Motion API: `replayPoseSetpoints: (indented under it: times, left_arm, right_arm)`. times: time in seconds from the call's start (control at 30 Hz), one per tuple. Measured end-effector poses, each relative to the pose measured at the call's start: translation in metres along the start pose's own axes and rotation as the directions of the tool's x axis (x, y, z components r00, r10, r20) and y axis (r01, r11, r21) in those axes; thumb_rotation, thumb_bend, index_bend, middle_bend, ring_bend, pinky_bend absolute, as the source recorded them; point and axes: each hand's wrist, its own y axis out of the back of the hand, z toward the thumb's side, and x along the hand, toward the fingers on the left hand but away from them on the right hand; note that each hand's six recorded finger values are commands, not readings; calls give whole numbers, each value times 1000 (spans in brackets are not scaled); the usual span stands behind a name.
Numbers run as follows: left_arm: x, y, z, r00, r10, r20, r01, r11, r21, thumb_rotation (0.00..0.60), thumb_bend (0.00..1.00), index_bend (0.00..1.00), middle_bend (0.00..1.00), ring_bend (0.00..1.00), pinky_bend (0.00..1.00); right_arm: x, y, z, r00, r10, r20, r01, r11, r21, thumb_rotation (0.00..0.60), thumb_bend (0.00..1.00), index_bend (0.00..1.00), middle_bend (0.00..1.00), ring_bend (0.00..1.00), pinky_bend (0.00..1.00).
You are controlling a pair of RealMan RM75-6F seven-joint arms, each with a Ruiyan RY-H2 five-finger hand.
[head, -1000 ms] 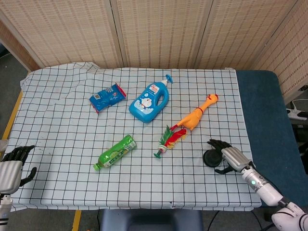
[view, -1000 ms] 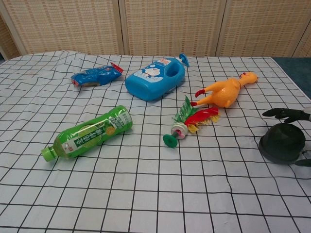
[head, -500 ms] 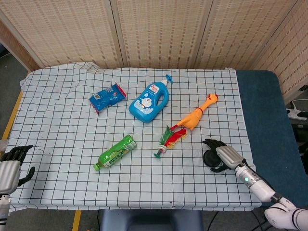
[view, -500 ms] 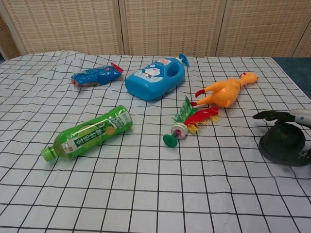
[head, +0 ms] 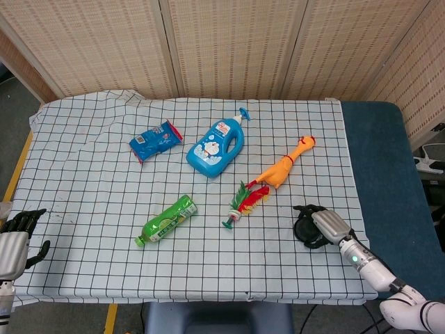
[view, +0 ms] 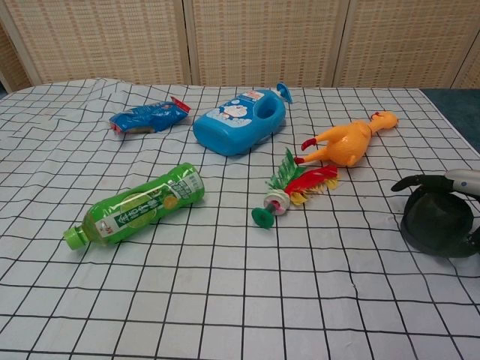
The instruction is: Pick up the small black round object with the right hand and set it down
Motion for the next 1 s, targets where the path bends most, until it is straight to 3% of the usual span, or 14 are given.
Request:
replayPoseSetpoints:
  times: [0.13, 0.23, 0.37, 0.47, 0.8, 1.0]
  left_arm:
    - [0, 1, 0, 1000, 4, 2, -4, 1000, 8, 600, 368, 161, 188, 145, 269]
    - [0, 1, 0, 1000, 5, 0, -5, 1000, 5, 600, 368, 162, 188, 145, 269]
    - [0, 1, -1, 1000, 6, -2, -6, 1000, 5, 600, 368, 162, 188, 145, 269]
    - [0, 1, 0, 1000, 5, -1, -5, 1000, -1, 600, 369, 161, 188, 145, 270]
    - [1, 0, 0, 1000, 3, 1, -3, 1000, 9, 600, 368, 161, 188, 145, 269]
    - [1, 0, 0, 1000, 2, 2, -2, 1000, 9, 600, 368, 162, 188, 145, 269]
  right_arm:
    - [0, 0, -1, 1000, -1, 4, 1, 1000, 5, 600, 80, 178, 308, 149, 212]
    - [0, 1, -1, 1000, -10, 5, 10, 1000, 12, 600, 86, 324, 410, 264, 323]
    - [1, 4, 0, 999, -50, 3, 49, 998, 47, 600, 226, 500, 517, 391, 447]
    - [3, 8, 0, 997, -84, 0, 83, 995, 57, 600, 281, 567, 560, 433, 486]
    - [7, 22, 1, 984, -180, -8, 181, 983, 44, 600, 302, 607, 585, 463, 509]
    - [8, 34, 10, 965, -256, -49, 255, 967, -22, 600, 302, 610, 586, 463, 509]
